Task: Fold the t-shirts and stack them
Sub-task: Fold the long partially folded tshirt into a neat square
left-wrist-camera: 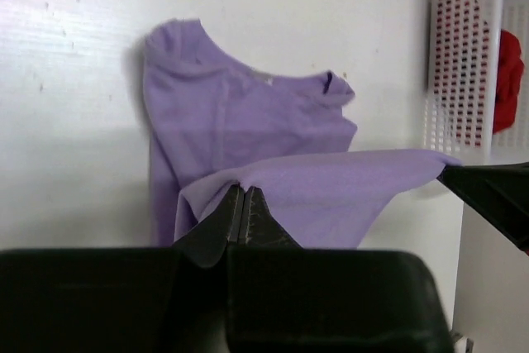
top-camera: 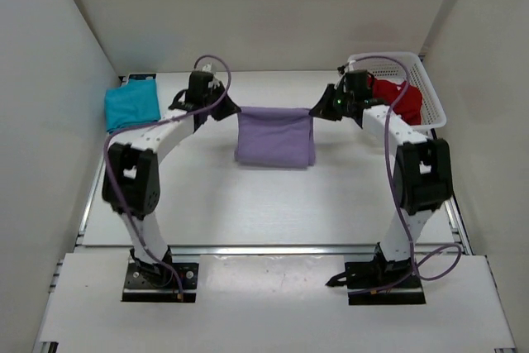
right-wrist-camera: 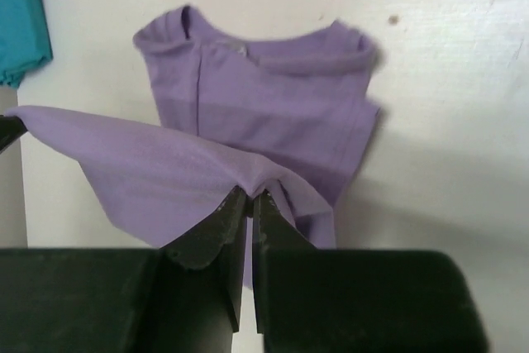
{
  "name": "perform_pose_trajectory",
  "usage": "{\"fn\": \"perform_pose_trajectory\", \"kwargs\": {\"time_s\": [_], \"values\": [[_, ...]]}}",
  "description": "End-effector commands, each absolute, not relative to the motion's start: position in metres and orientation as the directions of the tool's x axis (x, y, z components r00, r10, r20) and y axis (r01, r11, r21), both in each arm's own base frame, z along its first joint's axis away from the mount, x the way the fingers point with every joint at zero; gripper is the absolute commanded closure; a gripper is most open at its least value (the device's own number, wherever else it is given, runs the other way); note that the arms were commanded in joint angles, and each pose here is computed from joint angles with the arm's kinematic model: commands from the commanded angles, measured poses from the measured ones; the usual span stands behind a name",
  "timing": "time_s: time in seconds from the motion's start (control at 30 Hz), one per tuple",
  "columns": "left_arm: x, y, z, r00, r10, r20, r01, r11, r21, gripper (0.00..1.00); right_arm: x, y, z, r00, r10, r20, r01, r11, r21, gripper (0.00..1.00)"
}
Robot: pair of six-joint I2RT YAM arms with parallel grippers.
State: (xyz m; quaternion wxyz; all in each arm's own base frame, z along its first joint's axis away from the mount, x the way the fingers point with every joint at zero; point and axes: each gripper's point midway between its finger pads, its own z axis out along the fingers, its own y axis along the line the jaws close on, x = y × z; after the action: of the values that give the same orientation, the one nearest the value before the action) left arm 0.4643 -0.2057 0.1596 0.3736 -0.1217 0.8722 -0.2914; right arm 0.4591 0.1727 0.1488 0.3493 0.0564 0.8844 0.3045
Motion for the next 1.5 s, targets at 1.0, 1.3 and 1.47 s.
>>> {"fn": "perform_pose_trajectory", "kwargs": {"time_s": [1.0,1.3,1.47], "values": [[0.415,-0.239,0.038,-0.789,-0.491,-0.370,-0.091,0.688,-0.720,0.64,0.439,0.210,0.037,-0.884,0.181,-0.431,-0.089,0.841,0.534,1.00],[0.382,-0.218,0.077,-0.732,-0.531,-0.426,-0.045,0.662,-0.749,0.48,0.414,0.219,0.076,-0.844,0.172,-0.508,-0.169,0.814,0.556,0.96],[0.390,-0.190,0.063,-0.721,-0.540,-0.434,-0.092,0.696,-0.712,0.07,0.403,0.221,0.122,-0.772,0.202,-0.603,-0.238,0.788,0.568,0.62]]}}
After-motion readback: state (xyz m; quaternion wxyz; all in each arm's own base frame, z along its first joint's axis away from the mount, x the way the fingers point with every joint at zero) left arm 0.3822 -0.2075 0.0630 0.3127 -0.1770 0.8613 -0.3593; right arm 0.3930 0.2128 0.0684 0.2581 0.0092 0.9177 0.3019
